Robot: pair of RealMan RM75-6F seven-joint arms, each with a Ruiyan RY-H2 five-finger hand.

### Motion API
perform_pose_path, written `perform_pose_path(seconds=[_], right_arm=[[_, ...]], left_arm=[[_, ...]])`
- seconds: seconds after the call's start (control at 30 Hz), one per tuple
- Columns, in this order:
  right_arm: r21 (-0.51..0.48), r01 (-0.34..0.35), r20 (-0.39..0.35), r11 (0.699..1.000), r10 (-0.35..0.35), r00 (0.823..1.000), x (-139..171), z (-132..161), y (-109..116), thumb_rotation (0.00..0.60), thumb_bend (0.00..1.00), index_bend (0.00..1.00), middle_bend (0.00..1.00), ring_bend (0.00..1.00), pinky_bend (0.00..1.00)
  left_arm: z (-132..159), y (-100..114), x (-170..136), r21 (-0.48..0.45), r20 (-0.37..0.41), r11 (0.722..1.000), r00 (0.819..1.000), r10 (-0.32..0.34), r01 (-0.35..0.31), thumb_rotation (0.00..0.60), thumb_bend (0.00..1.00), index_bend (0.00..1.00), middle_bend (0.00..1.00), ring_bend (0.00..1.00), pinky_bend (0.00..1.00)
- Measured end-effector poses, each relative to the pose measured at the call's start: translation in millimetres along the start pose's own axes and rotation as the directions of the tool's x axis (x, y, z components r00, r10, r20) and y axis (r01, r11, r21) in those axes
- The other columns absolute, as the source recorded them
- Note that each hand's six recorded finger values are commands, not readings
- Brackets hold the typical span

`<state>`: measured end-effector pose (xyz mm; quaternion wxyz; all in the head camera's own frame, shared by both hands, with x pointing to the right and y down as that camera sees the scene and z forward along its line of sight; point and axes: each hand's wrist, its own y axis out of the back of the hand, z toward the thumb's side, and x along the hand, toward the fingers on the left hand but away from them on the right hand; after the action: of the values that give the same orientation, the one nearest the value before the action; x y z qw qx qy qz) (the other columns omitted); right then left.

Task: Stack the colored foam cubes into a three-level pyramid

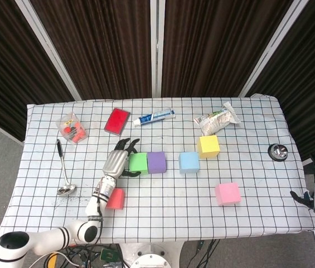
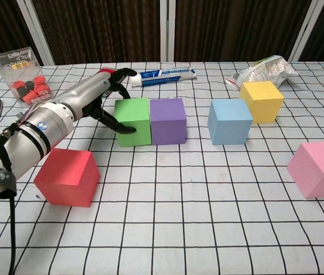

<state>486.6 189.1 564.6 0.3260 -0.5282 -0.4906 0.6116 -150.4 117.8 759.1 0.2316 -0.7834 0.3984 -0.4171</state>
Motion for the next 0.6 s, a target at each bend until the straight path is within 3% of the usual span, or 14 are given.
perform_pose_path(seconds=[0.6], right_arm=[[-0.001,-0.015,0.003,1.0,0.015,1.0,0.7,-1.4,-4.9,0.6,0.0,0.0,0.0,0.0,0.0]], left_arm=[[1.1,-3.3,1.2,0.01,0.0,1.0,1.0,0.002,-0.002,0.6,0.13,0.08,0.42,0.05,0.04]])
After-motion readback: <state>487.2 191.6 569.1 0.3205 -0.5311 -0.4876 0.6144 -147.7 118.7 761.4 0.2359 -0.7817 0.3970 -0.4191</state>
